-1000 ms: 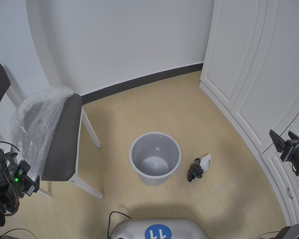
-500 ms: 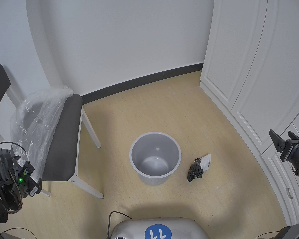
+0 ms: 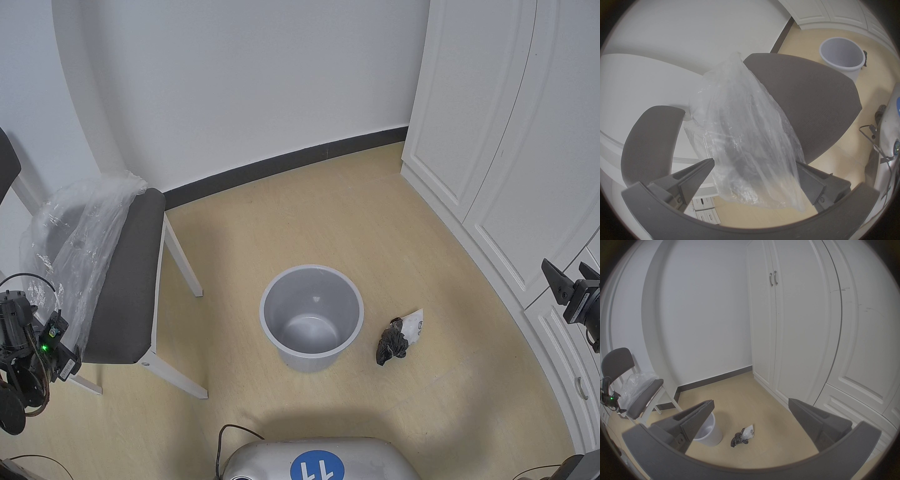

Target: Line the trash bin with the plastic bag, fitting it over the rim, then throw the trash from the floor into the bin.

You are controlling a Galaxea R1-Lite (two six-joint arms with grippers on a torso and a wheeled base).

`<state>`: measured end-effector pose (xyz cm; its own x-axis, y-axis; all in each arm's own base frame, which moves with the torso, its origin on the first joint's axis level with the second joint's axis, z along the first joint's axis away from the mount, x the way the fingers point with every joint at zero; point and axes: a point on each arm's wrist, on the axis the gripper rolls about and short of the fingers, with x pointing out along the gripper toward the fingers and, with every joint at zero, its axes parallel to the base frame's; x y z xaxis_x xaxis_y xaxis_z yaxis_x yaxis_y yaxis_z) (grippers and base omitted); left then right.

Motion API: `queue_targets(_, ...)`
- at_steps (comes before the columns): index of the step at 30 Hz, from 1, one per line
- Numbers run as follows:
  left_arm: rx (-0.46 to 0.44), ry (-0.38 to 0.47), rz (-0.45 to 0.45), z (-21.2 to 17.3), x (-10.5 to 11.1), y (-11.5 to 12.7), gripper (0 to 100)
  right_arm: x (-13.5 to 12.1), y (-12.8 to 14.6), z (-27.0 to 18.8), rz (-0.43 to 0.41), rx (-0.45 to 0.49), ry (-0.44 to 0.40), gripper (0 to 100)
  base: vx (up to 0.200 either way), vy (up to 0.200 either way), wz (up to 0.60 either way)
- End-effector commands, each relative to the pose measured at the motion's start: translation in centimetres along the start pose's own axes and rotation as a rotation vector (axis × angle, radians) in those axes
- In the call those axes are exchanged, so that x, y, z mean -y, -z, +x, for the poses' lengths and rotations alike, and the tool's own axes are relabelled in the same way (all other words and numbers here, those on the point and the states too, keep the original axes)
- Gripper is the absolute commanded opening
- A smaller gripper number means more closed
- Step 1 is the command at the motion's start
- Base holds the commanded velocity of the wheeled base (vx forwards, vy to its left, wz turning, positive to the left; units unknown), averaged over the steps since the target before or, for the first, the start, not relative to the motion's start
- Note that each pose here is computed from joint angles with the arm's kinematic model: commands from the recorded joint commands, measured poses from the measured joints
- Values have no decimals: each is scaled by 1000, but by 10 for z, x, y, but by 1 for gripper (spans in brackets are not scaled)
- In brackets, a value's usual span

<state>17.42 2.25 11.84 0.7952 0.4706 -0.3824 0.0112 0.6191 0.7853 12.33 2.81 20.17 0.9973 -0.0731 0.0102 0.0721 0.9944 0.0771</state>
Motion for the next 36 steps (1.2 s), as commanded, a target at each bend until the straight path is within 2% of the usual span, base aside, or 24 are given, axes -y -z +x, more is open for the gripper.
queue_targets(1,-24,13,8,4,3,3,100,0,0,-1,0,3,0,100,0,0,0)
queue_targets(9,-41,12,6,6,3,5,100,0,0,-1,1,1,-1,100,0,0,0)
queue_targets(10,-42,11,5,7,2,5,0,0,-1,-1,2,4,0,100,0,0,0)
queue_targets(26,43,-64,-37,-17,-6,7,0,-1,2,0,-3,-9,-8,100,0,0,0)
queue_targets(31,168,-128,-94,-44,-14,8,0,-8,3,3,8,-15,-43,100,0,0,0)
queue_targets(32,168,-128,-94,-44,-14,8,0,-8,3,3,8,-15,-43,100,0,0,0)
queue_targets(35,318,-196,-151,-73,-28,7,0,-20,4,10,58,-2,-53,100,0,0,0)
queue_targets(36,330,-199,-156,-75,-28,7,0,-20,4,11,65,1,-51,100,0,0,0)
